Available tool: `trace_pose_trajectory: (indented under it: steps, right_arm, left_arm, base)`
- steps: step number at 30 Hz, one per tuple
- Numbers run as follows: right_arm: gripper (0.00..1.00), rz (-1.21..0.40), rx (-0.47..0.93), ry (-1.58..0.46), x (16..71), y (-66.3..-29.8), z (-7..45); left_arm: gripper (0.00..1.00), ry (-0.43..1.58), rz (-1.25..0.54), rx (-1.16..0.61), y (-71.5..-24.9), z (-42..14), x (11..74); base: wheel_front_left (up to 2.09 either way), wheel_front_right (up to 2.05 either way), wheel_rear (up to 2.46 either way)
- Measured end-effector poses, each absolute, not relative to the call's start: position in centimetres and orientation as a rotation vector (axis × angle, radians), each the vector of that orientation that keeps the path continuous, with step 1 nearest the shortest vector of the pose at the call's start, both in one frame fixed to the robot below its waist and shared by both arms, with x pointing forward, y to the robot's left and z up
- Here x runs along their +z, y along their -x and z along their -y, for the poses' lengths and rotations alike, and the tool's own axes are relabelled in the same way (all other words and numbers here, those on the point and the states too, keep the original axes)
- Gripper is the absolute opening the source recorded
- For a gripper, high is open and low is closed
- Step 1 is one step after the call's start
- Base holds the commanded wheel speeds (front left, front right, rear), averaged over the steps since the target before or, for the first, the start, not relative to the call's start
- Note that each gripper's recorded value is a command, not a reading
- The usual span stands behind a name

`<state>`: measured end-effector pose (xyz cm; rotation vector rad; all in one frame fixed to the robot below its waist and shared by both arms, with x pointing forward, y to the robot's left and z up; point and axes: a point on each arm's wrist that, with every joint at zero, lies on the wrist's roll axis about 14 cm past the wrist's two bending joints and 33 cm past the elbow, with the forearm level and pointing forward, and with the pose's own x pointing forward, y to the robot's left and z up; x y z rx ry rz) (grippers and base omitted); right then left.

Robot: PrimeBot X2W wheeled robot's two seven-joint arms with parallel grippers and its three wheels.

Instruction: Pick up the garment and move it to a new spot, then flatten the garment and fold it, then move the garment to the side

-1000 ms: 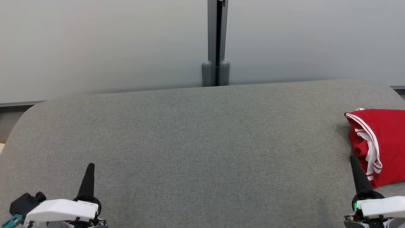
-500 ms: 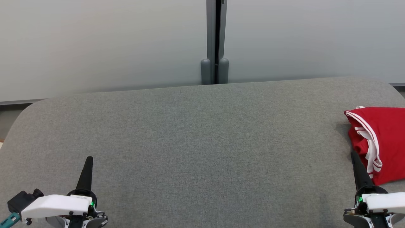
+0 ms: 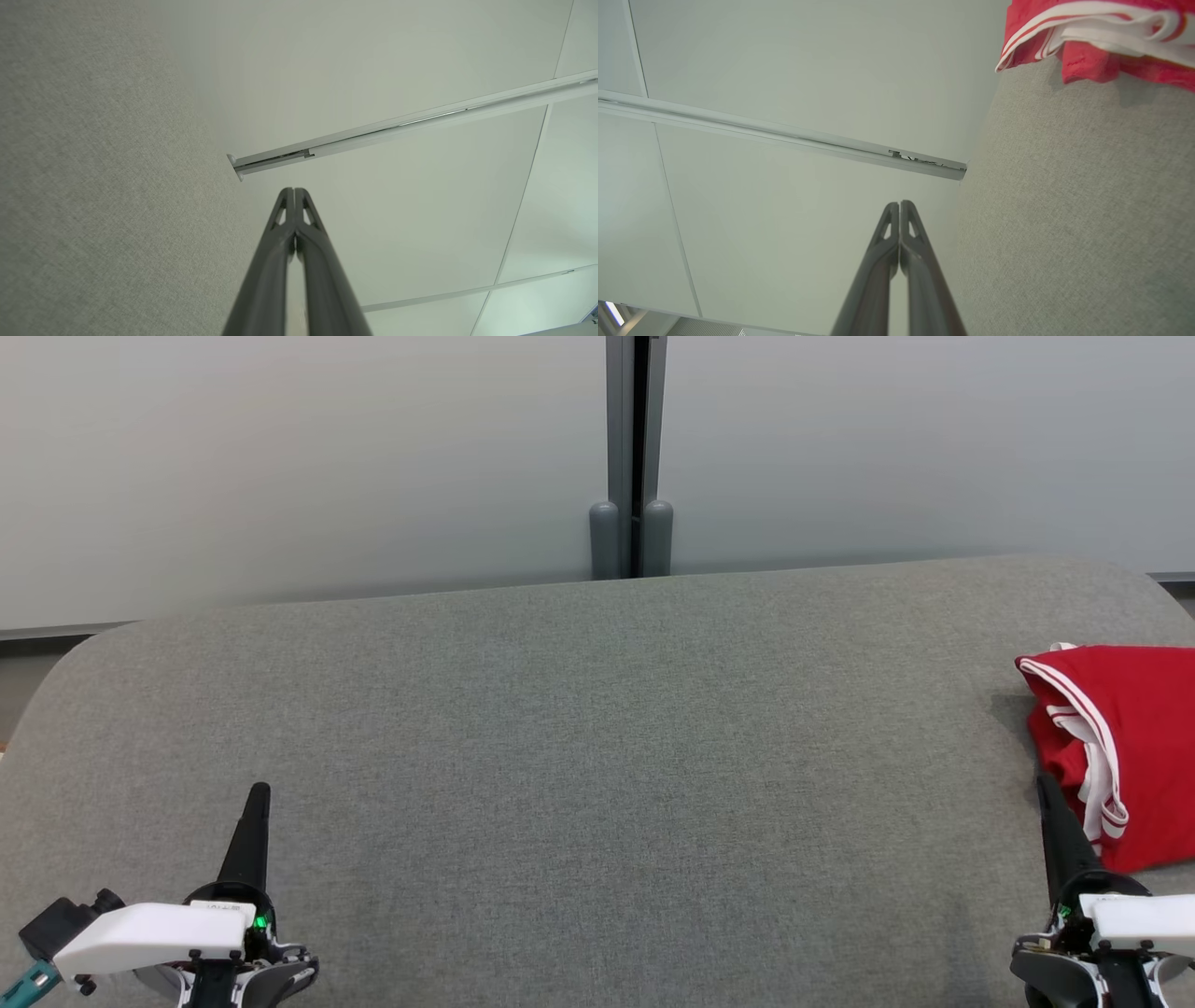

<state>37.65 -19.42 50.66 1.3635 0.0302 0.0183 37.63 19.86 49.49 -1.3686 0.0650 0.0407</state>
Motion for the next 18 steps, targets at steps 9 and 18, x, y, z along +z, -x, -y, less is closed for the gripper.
trace_pose_trajectory:
  steps: [9, 18]
  right_arm:
    - [0.0, -0.025, 0.01, -1.434, 50.54, -38.02, 19.55]
    - [0.0, -0.016, 0.002, -1.501, 50.51, -38.38, 19.74]
  left_arm:
    - [0.0, 1.438, -0.049, 0.034, -37.88, -19.94, 49.62]
    - [0.0, 1.506, -0.032, 0.023, -38.31, -19.89, 49.97]
  base:
    - [0.0, 0.0, 0.0]
    - [0.0, 0.0, 0.0]
